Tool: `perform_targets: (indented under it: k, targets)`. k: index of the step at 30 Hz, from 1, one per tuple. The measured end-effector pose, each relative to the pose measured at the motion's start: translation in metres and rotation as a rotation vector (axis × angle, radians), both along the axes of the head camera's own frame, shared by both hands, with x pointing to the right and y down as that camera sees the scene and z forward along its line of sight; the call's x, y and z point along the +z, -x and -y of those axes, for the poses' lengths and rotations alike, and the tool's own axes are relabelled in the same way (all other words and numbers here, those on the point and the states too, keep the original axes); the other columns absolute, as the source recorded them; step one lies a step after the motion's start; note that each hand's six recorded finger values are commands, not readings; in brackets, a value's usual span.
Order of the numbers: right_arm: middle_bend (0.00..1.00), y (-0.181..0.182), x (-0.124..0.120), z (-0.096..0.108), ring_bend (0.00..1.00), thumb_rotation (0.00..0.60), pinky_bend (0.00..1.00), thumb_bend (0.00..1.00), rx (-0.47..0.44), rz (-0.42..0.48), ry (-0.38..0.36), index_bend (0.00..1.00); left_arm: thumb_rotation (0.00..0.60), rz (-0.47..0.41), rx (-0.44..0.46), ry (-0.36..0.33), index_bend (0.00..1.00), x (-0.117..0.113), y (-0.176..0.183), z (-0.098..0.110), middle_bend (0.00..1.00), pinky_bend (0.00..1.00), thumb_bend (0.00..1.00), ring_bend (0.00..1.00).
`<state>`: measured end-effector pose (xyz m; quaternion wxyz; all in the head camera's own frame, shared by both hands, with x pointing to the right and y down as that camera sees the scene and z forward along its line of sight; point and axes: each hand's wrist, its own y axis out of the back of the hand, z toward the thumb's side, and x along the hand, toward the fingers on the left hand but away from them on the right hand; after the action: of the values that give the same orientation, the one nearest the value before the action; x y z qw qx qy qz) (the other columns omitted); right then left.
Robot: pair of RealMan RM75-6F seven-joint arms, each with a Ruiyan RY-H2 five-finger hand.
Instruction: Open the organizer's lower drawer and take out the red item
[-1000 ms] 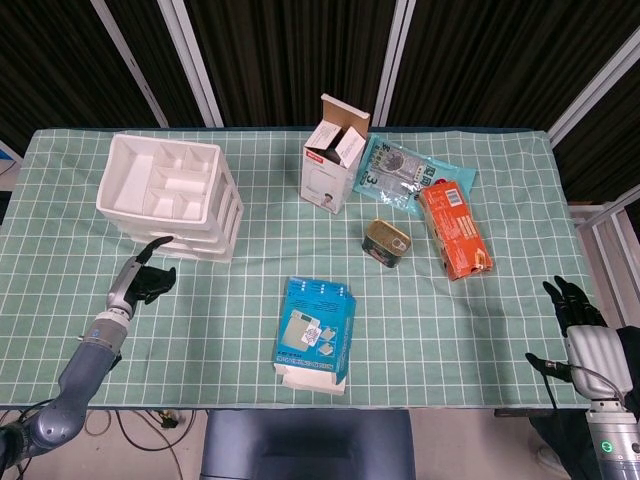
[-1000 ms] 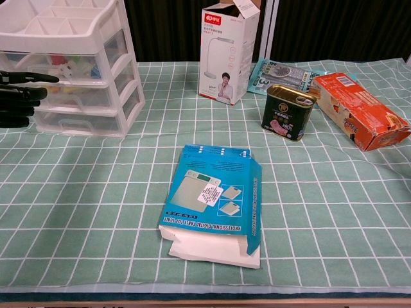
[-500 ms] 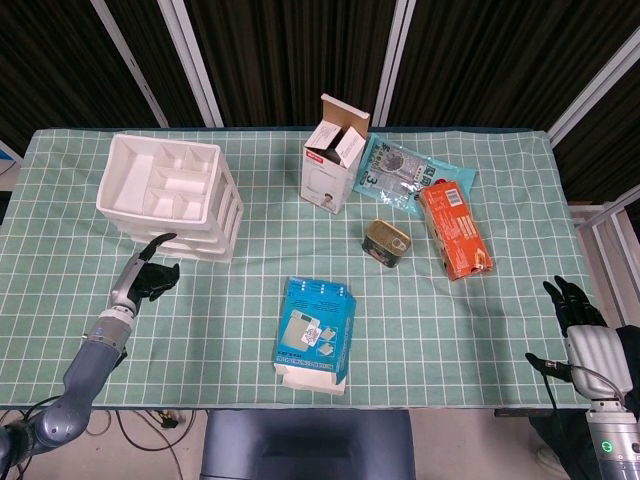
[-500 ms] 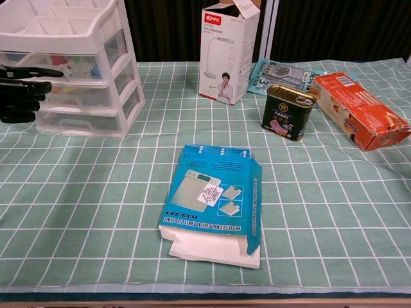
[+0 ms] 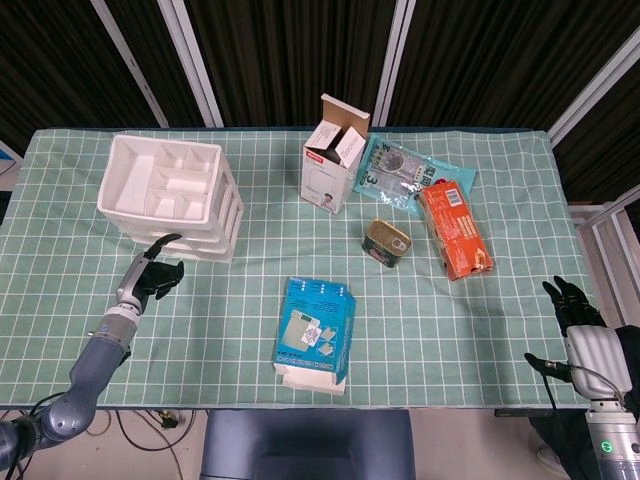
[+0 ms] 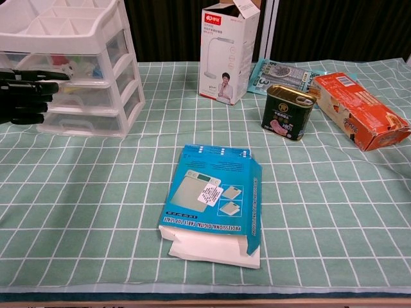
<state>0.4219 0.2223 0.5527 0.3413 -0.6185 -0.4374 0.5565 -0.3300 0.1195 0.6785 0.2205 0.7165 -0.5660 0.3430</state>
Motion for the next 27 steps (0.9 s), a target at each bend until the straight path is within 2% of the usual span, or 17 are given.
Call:
perform_targets:
  k: [27]
  targets:
    - [0.00, 0.000, 0.000, 0.000, 0.00, 0.600, 0.22, 0.04, 0.002, 0.002, 0.000, 0.00, 0.600, -0.025, -0.004, 0.013, 0.24, -0.004, 0.004, -0.020, 0.98, 0.95, 0.53, 0.93]
